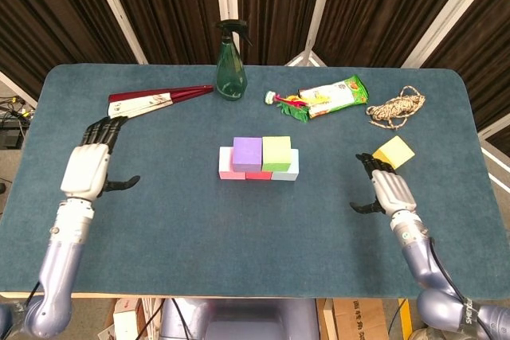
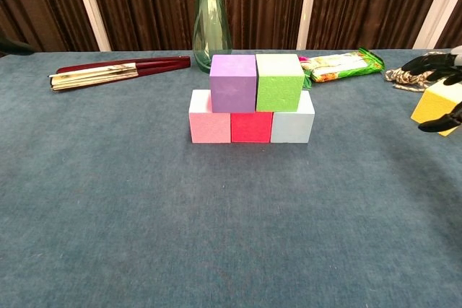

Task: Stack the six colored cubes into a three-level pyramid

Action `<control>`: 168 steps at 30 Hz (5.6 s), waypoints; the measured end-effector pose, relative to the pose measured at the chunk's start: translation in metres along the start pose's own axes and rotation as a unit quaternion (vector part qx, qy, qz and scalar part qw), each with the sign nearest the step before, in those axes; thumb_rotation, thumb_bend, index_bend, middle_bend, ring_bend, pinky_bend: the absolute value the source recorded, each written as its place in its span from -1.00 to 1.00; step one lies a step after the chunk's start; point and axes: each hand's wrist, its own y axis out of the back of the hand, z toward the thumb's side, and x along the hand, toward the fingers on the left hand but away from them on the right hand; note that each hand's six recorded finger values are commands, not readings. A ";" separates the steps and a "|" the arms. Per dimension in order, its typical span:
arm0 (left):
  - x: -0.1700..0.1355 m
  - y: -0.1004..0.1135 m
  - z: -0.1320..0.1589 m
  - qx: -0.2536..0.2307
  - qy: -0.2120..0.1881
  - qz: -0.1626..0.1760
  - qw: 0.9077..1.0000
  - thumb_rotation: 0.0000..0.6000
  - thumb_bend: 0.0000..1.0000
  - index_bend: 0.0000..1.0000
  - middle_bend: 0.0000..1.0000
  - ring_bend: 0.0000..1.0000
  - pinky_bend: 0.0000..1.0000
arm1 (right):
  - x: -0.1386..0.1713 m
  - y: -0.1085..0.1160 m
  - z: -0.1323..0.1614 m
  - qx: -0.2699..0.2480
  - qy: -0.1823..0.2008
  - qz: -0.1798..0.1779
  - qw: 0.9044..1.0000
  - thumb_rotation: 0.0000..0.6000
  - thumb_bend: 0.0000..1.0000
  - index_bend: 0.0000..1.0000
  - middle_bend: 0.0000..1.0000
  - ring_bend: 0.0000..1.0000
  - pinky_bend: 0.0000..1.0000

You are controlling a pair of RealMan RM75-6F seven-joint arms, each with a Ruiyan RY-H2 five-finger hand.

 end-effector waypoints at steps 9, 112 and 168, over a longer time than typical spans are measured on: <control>-0.007 0.016 -0.015 0.003 0.005 0.025 1.000 1.00 -0.63 -1.00 -0.89 -0.99 -0.99 | -0.004 -0.012 0.026 -0.003 0.016 0.011 1.000 1.00 -0.46 -1.00 -1.00 -1.00 -1.00; -0.001 0.010 -0.030 -0.023 0.026 0.002 0.999 1.00 -0.63 -1.00 -0.89 -0.99 -0.99 | -0.020 -0.057 0.113 0.003 0.068 0.035 0.997 1.00 -0.46 -1.00 -1.00 -1.00 -1.00; -0.001 0.011 -0.030 0.002 0.027 0.018 0.999 1.00 -0.65 -1.00 -0.89 -0.99 -0.99 | -0.109 0.045 -0.063 0.046 -0.174 -0.039 0.983 1.00 -0.46 -1.00 -1.00 -1.00 -1.00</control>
